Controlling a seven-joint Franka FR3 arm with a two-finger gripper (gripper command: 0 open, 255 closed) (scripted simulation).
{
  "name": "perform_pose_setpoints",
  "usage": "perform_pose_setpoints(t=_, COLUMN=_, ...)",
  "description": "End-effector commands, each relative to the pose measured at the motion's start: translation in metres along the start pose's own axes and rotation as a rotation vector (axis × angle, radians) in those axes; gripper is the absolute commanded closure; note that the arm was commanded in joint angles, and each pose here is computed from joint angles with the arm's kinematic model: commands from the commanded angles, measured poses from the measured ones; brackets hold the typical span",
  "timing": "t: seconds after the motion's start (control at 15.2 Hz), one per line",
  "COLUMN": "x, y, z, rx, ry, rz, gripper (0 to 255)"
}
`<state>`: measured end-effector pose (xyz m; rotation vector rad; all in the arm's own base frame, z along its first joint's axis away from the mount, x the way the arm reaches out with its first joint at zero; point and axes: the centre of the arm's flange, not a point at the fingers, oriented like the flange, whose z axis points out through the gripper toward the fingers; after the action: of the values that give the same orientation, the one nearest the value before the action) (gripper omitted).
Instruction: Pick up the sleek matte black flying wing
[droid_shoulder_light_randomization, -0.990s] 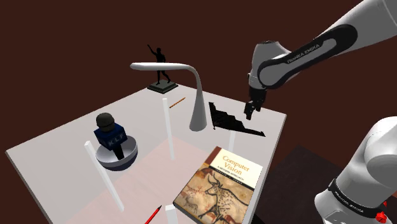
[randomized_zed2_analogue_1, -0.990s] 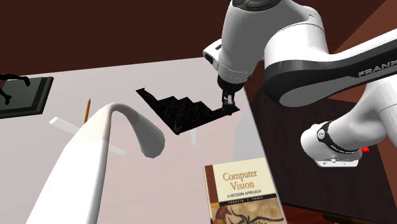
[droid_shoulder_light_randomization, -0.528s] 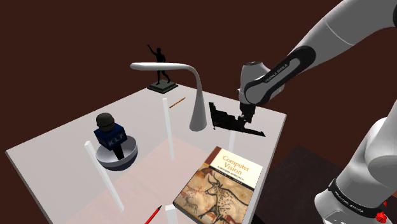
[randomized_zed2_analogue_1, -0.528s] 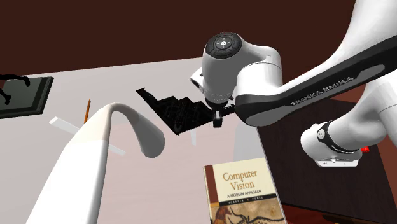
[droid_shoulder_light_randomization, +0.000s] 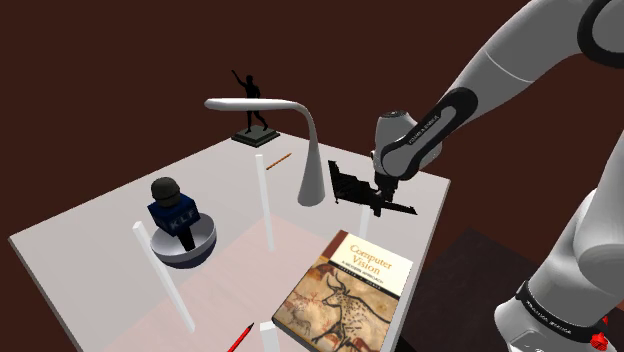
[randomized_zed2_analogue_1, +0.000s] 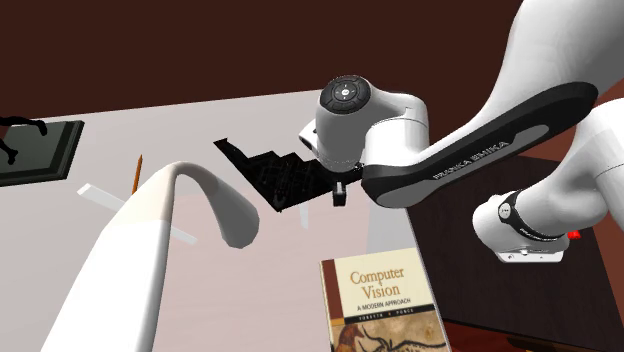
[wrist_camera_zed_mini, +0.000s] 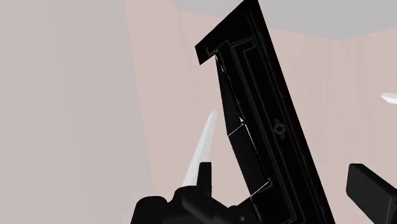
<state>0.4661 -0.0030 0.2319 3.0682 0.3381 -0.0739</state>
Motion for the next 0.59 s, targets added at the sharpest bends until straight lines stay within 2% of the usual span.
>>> perform_pose_setpoints(t=0.0, x=0.0000, y=-0.0001, z=0.0029, rx=0.000, ry=0.000, rz=0.000, gripper=0)
perform_pose_setpoints(t=0.07, x=-0.0001, y=-0.0006, z=0.0027, rx=0.000, ry=0.000, rz=0.000, gripper=255)
perform_pose_setpoints(t=0.53, x=-0.0003, y=-0.0004, z=0.0029, rx=0.000, ry=0.000, rz=0.000, gripper=255)
